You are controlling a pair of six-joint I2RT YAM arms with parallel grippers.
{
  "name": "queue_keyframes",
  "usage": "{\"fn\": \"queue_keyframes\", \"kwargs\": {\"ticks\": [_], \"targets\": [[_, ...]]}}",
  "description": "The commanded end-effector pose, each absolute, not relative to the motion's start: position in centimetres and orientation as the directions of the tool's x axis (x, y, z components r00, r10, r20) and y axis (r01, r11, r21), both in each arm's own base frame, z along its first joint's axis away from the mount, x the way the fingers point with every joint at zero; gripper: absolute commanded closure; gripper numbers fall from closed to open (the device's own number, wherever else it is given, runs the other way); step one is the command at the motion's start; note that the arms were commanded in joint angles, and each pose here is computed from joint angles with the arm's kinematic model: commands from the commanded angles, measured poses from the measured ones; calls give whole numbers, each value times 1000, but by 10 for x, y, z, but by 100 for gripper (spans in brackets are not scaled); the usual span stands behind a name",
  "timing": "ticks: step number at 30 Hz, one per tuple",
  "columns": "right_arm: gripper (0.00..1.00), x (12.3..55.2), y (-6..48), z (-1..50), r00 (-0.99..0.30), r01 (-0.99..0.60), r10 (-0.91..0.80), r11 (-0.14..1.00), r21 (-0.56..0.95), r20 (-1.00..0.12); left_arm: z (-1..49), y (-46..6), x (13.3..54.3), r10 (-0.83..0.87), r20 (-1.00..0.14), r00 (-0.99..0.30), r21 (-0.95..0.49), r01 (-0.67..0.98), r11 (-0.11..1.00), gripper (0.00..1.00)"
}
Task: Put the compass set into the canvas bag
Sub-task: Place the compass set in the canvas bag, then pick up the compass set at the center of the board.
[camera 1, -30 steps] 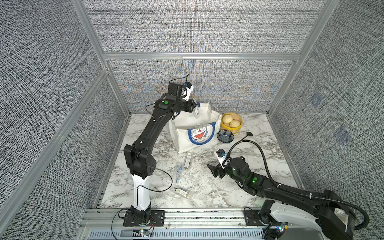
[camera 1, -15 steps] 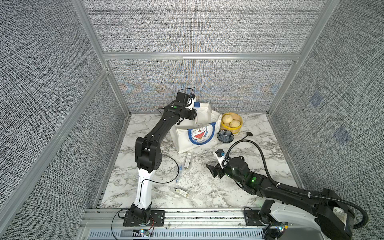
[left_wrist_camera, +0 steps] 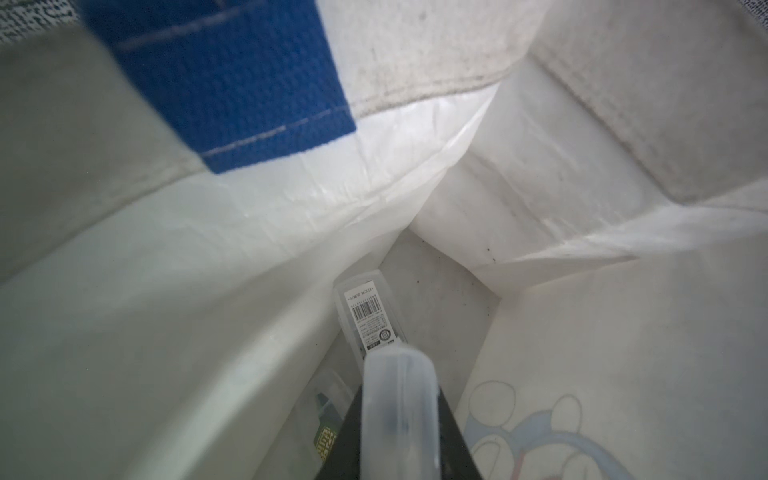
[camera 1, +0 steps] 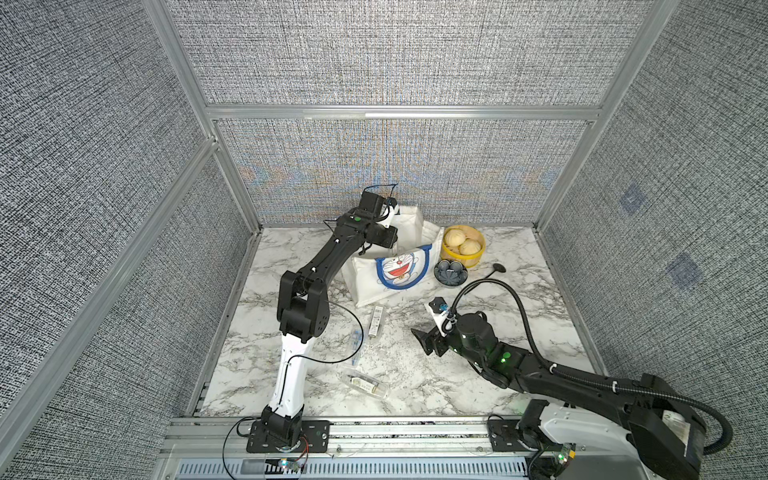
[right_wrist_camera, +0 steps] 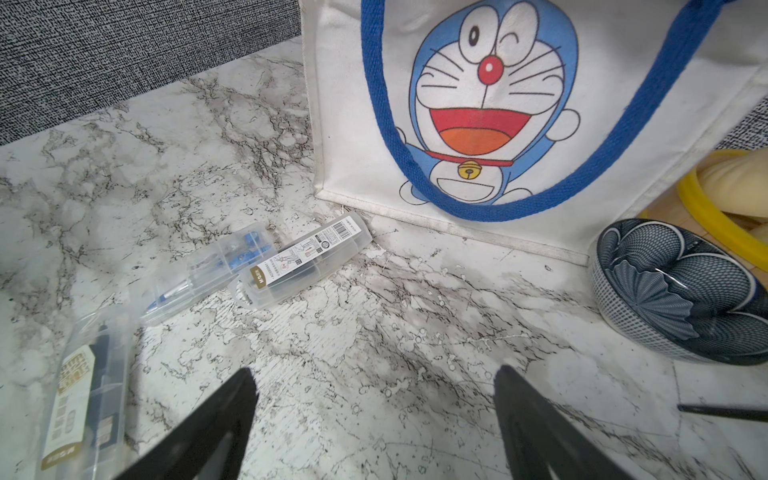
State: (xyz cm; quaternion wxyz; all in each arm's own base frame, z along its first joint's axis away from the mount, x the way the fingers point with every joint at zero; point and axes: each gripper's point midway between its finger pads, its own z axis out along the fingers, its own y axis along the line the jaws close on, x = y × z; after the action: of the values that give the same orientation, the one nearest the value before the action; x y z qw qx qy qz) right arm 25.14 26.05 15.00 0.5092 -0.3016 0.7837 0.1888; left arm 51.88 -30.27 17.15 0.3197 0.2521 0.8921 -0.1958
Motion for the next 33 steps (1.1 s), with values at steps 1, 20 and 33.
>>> {"fn": "queue_keyframes", "kwargs": {"ticks": [1, 20, 33], "targets": [[12, 253, 261, 154, -292, -663, -275, 749, -13, -916, 152, -292, 506, 367, -596, -715, -174, 561, 810, 73], [12, 258, 262, 147, -301, -647, -292, 762, -30, -908, 259, -296, 485, 314, -721, -618, -198, 618, 761, 48], [12, 257, 272, 130, -371, -673, -348, 739, -8, -861, 316, -282, 425, 256, -777, -575, -252, 657, 710, 45]]}}
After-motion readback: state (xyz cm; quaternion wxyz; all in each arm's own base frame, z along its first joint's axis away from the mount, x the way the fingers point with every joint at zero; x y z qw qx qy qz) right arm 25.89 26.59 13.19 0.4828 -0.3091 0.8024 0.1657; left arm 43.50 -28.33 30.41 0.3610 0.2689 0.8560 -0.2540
